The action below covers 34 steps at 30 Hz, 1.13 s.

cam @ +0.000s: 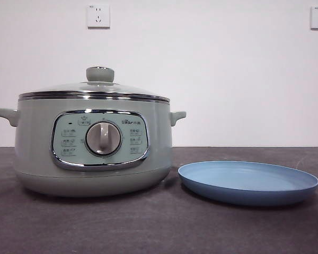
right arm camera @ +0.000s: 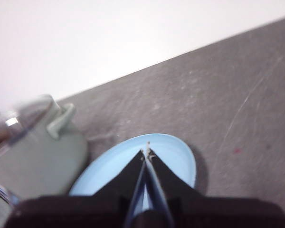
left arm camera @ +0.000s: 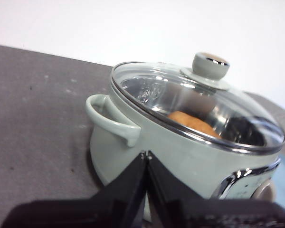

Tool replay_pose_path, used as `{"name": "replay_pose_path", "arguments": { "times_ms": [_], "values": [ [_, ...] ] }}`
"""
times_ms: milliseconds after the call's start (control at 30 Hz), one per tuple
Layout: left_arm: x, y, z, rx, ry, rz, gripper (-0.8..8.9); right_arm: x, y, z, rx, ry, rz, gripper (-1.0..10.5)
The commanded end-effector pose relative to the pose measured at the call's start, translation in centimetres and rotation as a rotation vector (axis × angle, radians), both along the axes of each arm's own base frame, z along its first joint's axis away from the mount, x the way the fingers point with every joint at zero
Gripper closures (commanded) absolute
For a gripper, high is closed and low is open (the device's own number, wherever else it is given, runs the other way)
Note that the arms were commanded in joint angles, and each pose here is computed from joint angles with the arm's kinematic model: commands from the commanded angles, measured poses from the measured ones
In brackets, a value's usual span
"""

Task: Take the potato out from the steamer,put the potato on the plate,close the lid

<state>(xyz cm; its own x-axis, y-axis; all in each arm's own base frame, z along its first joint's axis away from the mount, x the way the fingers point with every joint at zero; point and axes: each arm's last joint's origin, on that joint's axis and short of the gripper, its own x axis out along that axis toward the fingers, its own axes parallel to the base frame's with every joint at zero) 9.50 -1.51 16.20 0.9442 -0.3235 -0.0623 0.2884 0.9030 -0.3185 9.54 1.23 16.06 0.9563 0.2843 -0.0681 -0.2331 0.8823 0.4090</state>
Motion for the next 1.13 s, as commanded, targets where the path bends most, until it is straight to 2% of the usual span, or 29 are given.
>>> {"name": "replay_pose_path", "arguments": {
  "times_ms": [33,133,400,500,667,767,933,1133],
  "values": [
    [0.0,0.0,0.0,-0.145,0.043,-0.001,8.19,0.0,0.0,-0.1,0.19,0.054,-0.005,9.5],
    [-0.2,-0.1,0.9,-0.208,0.043,-0.047,8.19,-0.1,0.0,0.6,0.246,0.05,-0.005,9.6],
    [-2.0,0.0,6.9,-0.214,0.0,-0.064,8.19,-0.6,0.1,5.6,0.227,0.003,0.025,9.6],
    [-2.6,0.0,9.7,-0.176,-0.011,-0.066,8.19,-0.3,0.1,8.3,0.15,-0.024,0.03,9.6],
    [-2.5,0.0,14.1,-0.049,-0.012,-0.071,8.2,0.8,0.2,13.5,0.008,-0.049,0.036,9.6],
    [-1.9,0.0,16.4,0.034,0.021,-0.077,8.2,1.7,0.4,17.0,-0.089,-0.084,0.097,9.6],
    [-0.2,-0.2,20.0,0.177,0.063,-0.097,8.2,3.4,0.9,22.7,-0.198,-0.132,0.167,9.6],
    [1.5,-0.6,24.0,0.24,0.046,-0.129,8.2,5.8,1.6,27.4,-0.295,-0.102,0.285,9.6]
  ]
}}
